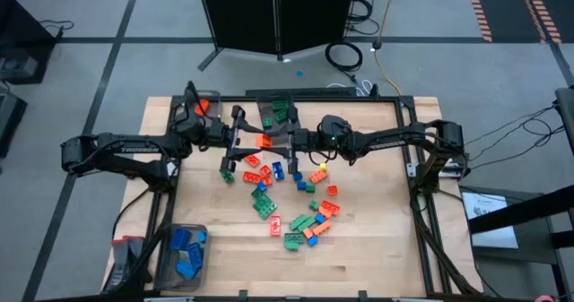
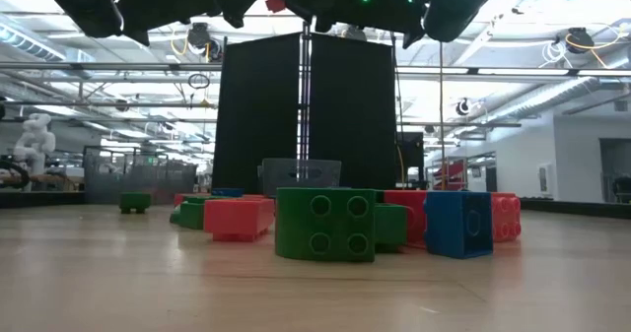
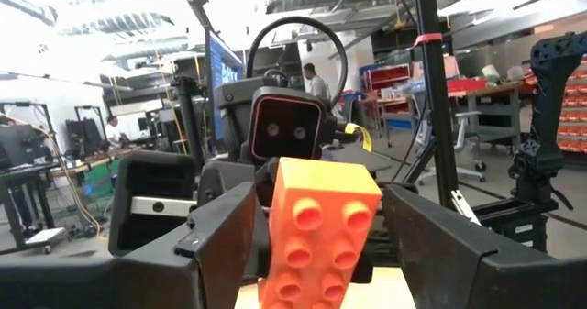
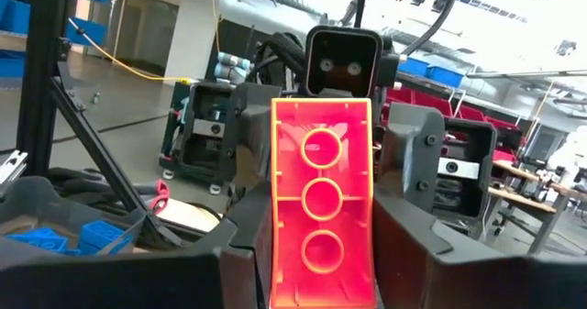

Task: Sort blocks
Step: Put the orange game piece into the top left black transparent bin

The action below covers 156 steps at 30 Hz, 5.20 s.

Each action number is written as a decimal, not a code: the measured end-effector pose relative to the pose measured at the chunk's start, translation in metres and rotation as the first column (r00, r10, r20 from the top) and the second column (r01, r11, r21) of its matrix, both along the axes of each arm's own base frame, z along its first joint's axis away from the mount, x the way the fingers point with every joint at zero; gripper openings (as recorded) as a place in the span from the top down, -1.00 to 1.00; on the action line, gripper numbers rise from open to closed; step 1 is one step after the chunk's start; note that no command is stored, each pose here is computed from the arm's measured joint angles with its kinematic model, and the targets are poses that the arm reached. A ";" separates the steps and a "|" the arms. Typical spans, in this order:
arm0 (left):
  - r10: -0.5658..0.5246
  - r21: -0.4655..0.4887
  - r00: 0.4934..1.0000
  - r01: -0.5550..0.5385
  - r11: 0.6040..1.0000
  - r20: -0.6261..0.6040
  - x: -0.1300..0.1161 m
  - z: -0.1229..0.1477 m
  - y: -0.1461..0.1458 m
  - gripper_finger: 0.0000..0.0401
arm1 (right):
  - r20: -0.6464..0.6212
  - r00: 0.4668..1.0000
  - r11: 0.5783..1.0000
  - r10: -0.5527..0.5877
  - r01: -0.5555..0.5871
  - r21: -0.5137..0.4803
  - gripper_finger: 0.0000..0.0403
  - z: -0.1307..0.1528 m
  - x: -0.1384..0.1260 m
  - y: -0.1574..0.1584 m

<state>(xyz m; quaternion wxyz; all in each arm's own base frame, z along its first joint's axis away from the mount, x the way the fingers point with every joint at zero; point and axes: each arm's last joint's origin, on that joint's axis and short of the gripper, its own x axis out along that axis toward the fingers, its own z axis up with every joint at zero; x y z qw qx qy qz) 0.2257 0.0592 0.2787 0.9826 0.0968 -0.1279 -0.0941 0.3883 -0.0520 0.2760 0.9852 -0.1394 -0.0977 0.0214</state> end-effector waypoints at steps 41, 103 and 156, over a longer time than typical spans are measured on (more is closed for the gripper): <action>0.762 0.089 0.529 -0.797 0.597 -0.373 -0.005 -0.041 0.027 0.39 | -0.564 0.800 0.944 -0.204 0.314 0.103 -0.63 -0.015 -0.033 -0.002; 0.287 0.010 0.625 -0.408 0.913 -0.726 -0.025 -0.101 0.008 -0.48 | -0.564 0.821 0.951 -0.088 0.238 0.197 -0.42 -0.037 -0.014 0.043; 0.551 0.053 0.602 -0.646 0.762 -0.578 -0.081 -0.042 -0.013 -0.48 | -0.799 0.512 0.937 -0.314 0.304 -0.173 0.44 -0.091 0.139 0.040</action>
